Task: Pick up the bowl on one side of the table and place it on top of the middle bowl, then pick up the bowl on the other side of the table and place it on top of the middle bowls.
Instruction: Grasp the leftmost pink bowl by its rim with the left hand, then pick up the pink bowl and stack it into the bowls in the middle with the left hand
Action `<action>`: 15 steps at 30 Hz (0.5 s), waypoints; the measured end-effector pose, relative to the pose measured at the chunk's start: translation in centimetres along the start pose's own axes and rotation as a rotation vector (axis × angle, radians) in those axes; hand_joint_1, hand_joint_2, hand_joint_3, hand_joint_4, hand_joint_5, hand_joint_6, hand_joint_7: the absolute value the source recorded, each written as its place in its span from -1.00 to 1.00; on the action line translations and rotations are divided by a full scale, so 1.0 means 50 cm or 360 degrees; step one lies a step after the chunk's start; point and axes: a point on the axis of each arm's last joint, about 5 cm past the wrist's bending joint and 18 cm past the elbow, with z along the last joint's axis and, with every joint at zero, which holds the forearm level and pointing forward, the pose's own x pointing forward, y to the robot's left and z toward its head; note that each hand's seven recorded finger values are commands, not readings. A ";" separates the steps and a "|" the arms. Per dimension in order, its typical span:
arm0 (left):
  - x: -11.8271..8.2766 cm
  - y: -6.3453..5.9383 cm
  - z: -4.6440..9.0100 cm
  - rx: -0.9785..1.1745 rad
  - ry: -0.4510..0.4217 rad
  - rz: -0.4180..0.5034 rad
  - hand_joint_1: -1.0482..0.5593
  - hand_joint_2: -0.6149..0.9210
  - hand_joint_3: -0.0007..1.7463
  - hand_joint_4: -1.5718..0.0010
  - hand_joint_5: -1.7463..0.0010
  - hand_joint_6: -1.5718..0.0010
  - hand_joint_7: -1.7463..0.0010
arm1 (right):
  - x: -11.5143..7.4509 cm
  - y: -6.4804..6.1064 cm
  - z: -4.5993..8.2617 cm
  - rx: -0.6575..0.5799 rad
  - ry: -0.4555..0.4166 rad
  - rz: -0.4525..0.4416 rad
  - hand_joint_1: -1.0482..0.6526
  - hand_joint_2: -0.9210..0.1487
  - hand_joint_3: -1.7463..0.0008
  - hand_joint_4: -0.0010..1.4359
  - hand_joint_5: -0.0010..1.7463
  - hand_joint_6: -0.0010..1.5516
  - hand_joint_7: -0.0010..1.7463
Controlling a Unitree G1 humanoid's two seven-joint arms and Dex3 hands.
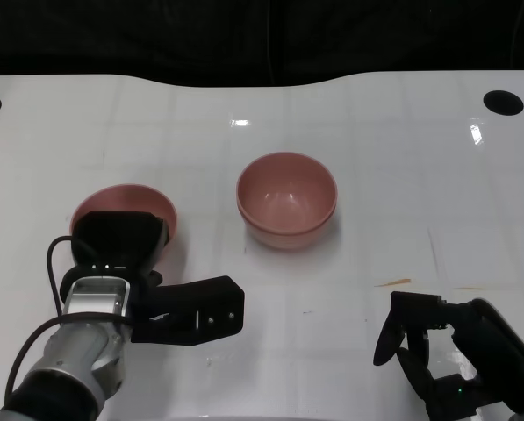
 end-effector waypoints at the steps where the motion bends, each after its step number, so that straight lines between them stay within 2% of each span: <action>1: 0.000 0.000 0.000 -0.0010 -0.0012 0.0028 -0.16 1.00 -0.69 -0.12 -1.00 -0.39 0.92 | 0.000 0.001 0.000 0.0002 -0.0001 -0.0002 -0.07 0.10 -0.62 0.26 1.00 0.03 0.74; 6: 0.000 0.004 -0.001 -0.0010 -0.0050 0.0121 -0.15 1.00 -0.70 -0.10 -1.00 -0.38 0.92 | 0.001 0.002 0.000 0.0007 -0.0001 -0.0008 -0.09 0.09 -0.62 0.25 1.00 0.03 0.73; 9: 0.002 0.022 0.000 -0.0010 -0.0075 0.0225 -0.13 1.00 -0.71 -0.11 -1.00 -0.42 0.90 | 0.001 0.001 0.000 0.0006 0.0002 -0.0010 -0.09 0.09 -0.61 0.25 1.00 0.03 0.72; 11: 0.003 0.034 0.002 -0.0009 -0.0085 0.0283 -0.13 1.00 -0.72 -0.11 -1.00 -0.36 0.92 | 0.001 0.001 0.000 0.0006 0.0004 -0.0012 -0.09 0.09 -0.61 0.25 1.00 0.04 0.72; 15: 0.003 0.059 0.008 -0.0020 -0.0120 0.0400 -0.10 1.00 -0.77 -0.13 -1.00 -0.43 0.89 | 0.001 -0.001 -0.001 0.0000 0.0007 -0.0016 -0.09 0.08 -0.61 0.25 1.00 0.04 0.72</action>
